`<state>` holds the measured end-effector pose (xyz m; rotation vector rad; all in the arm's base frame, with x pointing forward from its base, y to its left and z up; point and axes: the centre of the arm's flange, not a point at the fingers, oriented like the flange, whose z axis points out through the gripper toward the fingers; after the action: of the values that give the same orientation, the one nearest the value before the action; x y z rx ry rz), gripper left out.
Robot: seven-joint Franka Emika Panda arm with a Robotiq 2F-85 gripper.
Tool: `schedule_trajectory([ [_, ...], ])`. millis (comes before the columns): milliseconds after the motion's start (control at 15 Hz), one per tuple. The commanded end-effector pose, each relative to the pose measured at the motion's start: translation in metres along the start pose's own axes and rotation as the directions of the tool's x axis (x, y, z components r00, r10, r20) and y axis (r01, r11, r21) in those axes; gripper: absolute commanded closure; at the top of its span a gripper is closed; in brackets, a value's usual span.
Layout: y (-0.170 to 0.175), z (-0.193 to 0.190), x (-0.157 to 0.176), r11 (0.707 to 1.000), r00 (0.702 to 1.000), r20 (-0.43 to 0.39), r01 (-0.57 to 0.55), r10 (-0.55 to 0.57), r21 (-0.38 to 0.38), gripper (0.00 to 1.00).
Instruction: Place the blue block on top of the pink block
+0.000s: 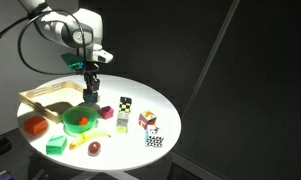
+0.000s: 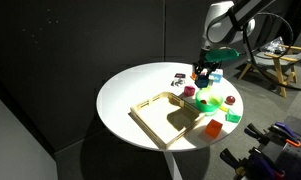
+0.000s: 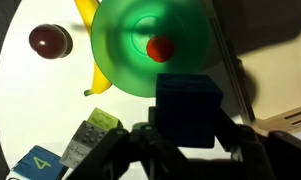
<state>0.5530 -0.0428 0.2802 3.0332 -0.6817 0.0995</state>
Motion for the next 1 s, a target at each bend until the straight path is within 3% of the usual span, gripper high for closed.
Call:
schedule_trajectory([
  [0, -0.001, -0.001, 0.025, 0.999, 0.999, -0.014, -0.041, 0.041, -0.02, 0.68],
  [933, -0.001, 0.03, 0.08, 0.996, 0.997, -0.003, -0.075, 0.075, -0.051, 0.68],
])
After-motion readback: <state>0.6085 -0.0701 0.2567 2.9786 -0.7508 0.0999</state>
